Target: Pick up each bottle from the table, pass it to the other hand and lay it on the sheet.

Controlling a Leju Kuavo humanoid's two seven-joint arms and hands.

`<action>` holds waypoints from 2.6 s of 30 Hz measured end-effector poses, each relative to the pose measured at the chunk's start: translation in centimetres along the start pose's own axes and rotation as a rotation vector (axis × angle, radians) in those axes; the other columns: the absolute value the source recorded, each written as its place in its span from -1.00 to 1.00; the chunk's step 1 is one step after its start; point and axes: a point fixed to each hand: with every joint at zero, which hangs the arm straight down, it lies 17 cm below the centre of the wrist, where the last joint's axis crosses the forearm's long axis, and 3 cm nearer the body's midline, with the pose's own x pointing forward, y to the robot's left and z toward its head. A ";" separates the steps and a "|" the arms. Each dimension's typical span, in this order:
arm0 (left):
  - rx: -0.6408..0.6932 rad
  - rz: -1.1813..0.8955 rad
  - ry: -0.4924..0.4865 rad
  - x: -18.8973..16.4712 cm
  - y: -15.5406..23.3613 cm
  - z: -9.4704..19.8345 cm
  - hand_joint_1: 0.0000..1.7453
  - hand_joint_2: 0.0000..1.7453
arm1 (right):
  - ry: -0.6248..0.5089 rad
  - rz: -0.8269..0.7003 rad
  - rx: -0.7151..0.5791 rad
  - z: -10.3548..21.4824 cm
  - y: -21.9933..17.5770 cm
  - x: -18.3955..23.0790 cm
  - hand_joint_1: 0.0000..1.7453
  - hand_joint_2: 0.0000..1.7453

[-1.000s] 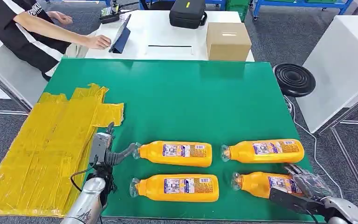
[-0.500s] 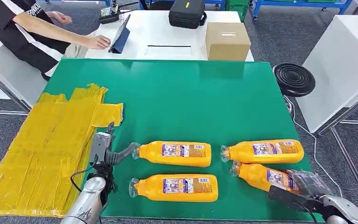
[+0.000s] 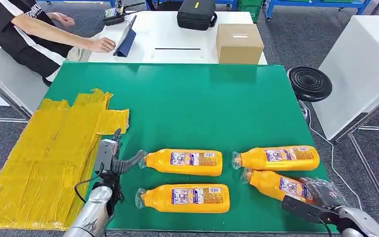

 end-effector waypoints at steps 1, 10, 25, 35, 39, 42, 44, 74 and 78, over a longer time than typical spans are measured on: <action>0.001 0.000 0.000 0.0 0.0 0.0 -1.00 1.00 | -0.017 -0.009 -0.023 -0.3 -0.4 0.7 1.00 1.00; 0.006 -0.011 -0.005 0.1 0.1 0.0 -1.00 1.00 | -0.140 -0.160 -0.232 -2.4 -3.7 7.3 1.00 1.00; 0.004 -0.033 0.023 -0.7 -0.1 0.6 -1.00 1.00 | -0.067 -0.508 -0.579 -1.1 -11.3 8.4 1.00 1.00; -0.004 -0.045 0.016 -0.8 -0.3 1.3 -1.00 1.00 | -0.077 -0.521 -0.758 0.8 -14.8 10.1 1.00 1.00; -0.029 -0.049 -0.012 -0.2 -1.1 2.5 -1.00 1.00 | -0.136 -0.578 -0.825 0.7 -16.0 12.4 1.00 1.00; -0.050 -0.049 -0.060 1.4 -1.8 3.0 -1.00 1.00 | -0.176 -0.637 -0.853 0.0 -16.5 14.6 1.00 1.00; -0.071 -0.038 -0.085 2.7 -2.4 3.3 -1.00 1.00 | -0.203 -0.688 -0.832 -1.1 -16.3 16.0 1.00 1.00; -0.302 0.000 -0.406 15.6 -11.4 4.6 -1.00 1.00 | -0.532 -0.595 -0.757 -7.2 -14.2 30.3 1.00 1.00; -0.305 0.012 -0.402 15.6 -11.5 4.6 -1.00 1.00 | -0.539 -0.598 -0.747 -7.3 -13.9 30.6 1.00 1.00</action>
